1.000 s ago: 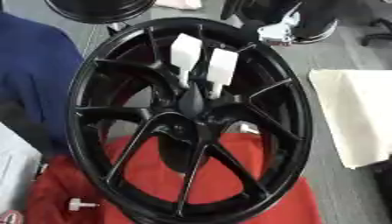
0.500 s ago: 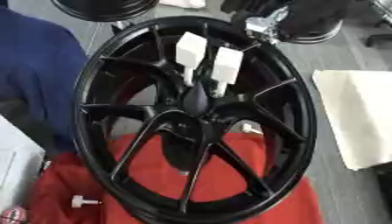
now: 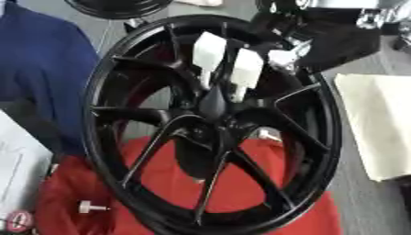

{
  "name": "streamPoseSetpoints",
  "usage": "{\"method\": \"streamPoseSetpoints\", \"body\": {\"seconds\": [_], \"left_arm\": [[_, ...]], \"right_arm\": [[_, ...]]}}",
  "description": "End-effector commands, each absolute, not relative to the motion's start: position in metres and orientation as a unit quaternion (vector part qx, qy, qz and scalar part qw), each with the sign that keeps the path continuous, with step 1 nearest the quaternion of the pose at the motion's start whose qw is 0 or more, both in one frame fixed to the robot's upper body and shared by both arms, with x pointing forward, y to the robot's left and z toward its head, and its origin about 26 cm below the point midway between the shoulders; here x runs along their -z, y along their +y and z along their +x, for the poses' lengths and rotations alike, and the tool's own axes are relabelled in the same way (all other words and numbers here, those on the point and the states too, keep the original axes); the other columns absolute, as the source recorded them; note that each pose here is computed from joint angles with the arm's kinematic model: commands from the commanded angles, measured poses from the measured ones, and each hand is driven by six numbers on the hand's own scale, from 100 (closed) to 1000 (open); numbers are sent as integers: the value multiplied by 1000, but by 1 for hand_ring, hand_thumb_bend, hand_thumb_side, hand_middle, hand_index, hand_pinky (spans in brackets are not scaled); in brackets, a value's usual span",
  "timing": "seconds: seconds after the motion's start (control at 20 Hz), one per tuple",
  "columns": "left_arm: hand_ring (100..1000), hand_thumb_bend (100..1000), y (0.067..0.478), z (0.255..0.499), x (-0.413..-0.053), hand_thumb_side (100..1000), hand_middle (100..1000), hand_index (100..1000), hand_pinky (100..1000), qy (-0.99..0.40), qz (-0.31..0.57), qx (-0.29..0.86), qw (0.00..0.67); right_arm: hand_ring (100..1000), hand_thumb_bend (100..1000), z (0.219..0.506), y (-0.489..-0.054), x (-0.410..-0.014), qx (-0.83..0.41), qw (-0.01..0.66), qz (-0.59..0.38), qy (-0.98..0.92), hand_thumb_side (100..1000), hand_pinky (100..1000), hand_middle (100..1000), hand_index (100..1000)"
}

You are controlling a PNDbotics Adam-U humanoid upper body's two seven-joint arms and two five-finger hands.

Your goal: Pull the pin out of the wheel hub.

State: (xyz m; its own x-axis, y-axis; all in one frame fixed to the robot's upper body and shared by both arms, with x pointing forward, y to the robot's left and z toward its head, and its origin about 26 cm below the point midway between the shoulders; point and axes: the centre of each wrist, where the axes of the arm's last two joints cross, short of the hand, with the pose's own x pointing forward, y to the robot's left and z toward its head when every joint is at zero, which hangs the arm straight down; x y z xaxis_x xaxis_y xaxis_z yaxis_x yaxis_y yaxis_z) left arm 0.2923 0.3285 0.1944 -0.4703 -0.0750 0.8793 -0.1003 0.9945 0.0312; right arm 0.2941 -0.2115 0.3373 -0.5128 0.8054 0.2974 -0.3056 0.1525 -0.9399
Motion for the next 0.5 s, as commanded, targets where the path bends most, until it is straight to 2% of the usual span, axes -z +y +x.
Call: {"method": "streamPoseSetpoints", "body": {"seconds": [0.05,0.35,0.5], "left_arm": [[778,184,331,291,-201,753,741,746,817,-861,61,0,504],[778,182,331,291,-199,758,742,746,817,-859,62,-1,508],[778,181,331,291,-198,760,743,746,818,-858,62,0,509]], "right_arm": [[911,100,289,-215,-344,-613,435,-219,-622,547,851,853,872],[917,100,290,-214,-338,-606,430,-227,-629,561,853,860,883],[932,100,291,-214,-334,-596,433,-240,-632,612,860,880,904]]}}
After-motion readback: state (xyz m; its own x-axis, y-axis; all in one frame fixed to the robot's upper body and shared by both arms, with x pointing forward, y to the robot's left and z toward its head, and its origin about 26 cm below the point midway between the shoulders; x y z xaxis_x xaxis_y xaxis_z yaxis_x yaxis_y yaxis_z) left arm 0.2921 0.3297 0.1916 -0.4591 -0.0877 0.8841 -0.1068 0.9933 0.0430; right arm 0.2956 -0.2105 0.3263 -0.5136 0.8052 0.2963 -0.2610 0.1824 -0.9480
